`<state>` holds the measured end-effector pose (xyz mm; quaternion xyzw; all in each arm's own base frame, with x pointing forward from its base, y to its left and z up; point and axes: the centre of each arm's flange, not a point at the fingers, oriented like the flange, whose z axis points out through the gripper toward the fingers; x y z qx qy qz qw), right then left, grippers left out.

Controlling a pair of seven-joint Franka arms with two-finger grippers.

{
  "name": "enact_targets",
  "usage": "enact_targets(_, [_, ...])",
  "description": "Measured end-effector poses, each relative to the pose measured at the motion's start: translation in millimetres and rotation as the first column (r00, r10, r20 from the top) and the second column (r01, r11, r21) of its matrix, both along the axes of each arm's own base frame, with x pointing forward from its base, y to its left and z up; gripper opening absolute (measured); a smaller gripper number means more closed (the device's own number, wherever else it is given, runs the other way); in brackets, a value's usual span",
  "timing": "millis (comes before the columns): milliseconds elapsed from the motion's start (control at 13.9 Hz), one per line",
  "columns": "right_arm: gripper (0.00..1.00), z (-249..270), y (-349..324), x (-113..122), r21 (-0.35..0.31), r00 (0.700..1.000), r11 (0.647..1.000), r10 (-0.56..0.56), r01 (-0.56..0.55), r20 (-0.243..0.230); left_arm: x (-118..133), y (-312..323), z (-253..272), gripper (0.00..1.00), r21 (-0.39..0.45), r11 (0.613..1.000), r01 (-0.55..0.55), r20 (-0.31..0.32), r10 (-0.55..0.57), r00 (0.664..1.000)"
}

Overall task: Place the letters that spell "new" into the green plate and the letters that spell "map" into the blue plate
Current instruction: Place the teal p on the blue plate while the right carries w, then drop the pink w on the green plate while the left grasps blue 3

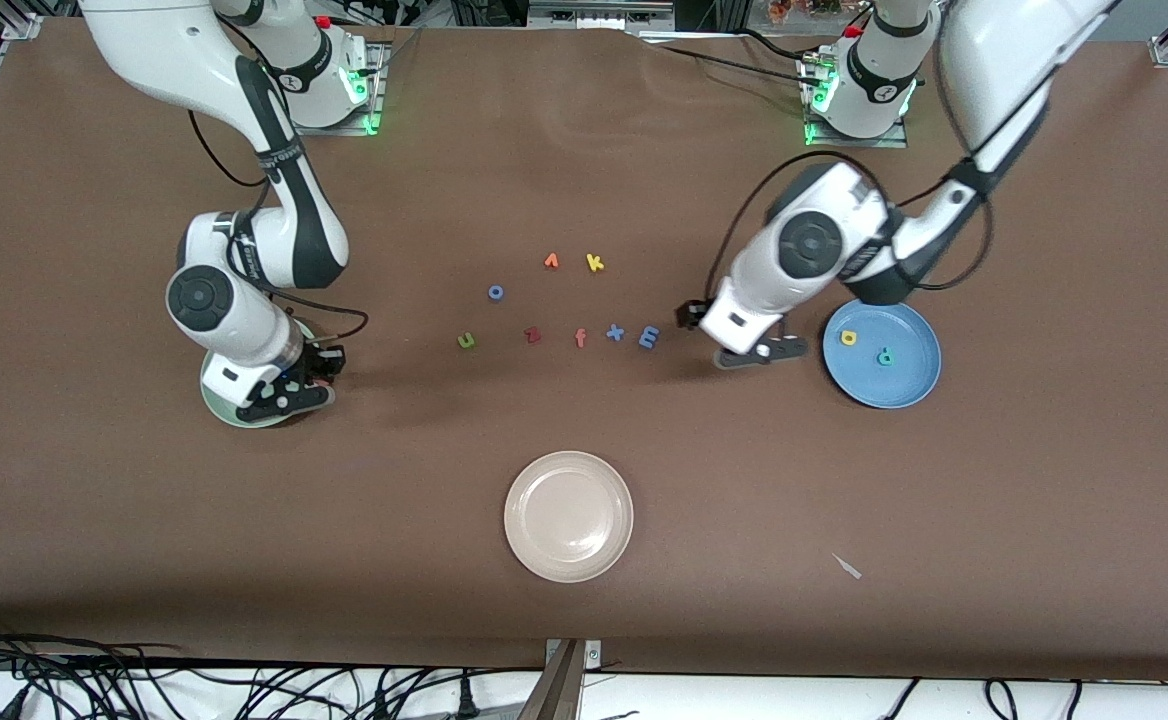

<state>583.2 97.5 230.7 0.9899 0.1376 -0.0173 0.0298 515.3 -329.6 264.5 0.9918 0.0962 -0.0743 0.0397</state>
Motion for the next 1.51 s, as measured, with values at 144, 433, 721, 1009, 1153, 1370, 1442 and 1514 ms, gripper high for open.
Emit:
enact_targets(144, [0.26,1.5,-27.5,-6.4,-0.010,1.000,1.000,0.014,-0.014,-0.006,-14.4,-26.3,-29.5,0.96,0.014,1.000,0.012,0.020,-0.012,1.000])
enact_targets(433, [0.52,0.5,-63.1,-6.2,-0.024,1.000,0.999,-0.021,0.021,-0.008,-26.4,-49.0,-78.5,0.79,0.028,0.999,0.035,0.039,-0.037,0.999])
enact_targets(721, [0.93,8.0,-33.1,-2.4,-0.009,0.999,0.999,-0.053,0.053,-0.003,-20.2,-64.1,-85.2,0.75,0.015,0.999,0.039,0.047,-0.040,0.998])
enact_targets(1009, [1.00,18.7,55.6,-8.2,0.034,0.989,0.989,-0.146,0.147,-0.017,-19.8,-64.1,-89.9,0.72,0.022,0.999,0.040,0.045,-0.041,0.998])
enact_targets(1153, [1.00,18.8,93.6,-17.9,0.046,0.986,0.985,-0.164,0.165,-0.020,-21.6,-65.0,-93.6,0.71,0.025,0.999,0.043,0.040,-0.044,0.998])
enact_targets(1370, [1.00,12.6,139.2,-34.1,0.047,0.986,0.985,-0.168,0.168,-0.010,-23.2,-66.9,-94.5,0.63,0.028,0.998,0.048,0.041,-0.049,0.998])
enact_targets(1442, [1.00,8.4,153.4,-40.0,0.045,0.985,0.984,-0.171,0.172,-0.007,-22.2,-66.7,-93.5,0.54,0.029,0.998,0.047,0.042,-0.048,0.998])
enact_targets(1514, [1.00,3.3,166.4,-45.2,0.047,0.985,0.984,-0.172,0.171,0.001,-21.9,-66.9,-93.2,0.54,0.029,0.998,0.047,0.043,-0.048,0.998])
